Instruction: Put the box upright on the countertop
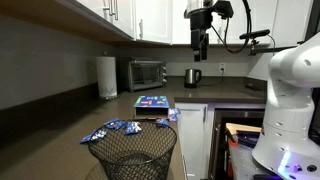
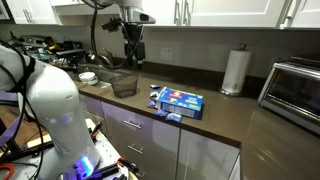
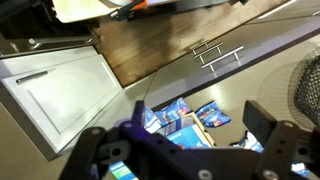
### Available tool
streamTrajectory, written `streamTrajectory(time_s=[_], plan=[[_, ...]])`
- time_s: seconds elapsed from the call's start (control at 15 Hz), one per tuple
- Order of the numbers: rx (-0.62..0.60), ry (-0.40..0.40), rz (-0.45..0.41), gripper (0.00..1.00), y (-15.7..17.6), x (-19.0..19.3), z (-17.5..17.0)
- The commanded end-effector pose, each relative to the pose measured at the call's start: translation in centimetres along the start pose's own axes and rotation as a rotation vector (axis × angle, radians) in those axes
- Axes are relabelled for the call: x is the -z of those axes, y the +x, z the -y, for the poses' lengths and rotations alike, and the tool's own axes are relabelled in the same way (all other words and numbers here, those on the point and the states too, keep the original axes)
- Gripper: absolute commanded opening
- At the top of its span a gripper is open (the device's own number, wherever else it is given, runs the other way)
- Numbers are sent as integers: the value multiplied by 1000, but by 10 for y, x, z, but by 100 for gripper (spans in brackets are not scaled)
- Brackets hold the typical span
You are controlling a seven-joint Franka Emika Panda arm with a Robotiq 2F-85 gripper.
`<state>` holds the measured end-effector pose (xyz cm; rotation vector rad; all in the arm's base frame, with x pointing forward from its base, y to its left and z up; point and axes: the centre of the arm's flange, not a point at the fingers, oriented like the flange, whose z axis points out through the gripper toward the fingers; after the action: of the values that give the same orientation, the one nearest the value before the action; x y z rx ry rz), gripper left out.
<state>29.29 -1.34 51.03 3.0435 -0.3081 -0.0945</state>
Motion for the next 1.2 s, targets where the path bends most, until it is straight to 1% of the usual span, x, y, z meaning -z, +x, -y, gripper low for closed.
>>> streamTrajectory(time_s=[0.0,0.47,0.6,0.8,0.93,1.0,1.13], plan=[[0,0,0,100,0,0,0],[0,0,0,100,0,0,0],[9,-24,-6,100,6,-5,14],[45,-88,-16,100,21,-12,43],[77,-148,-21,100,33,-20,69],[90,-180,-25,100,38,-24,80],[121,-280,-37,100,50,-37,107]])
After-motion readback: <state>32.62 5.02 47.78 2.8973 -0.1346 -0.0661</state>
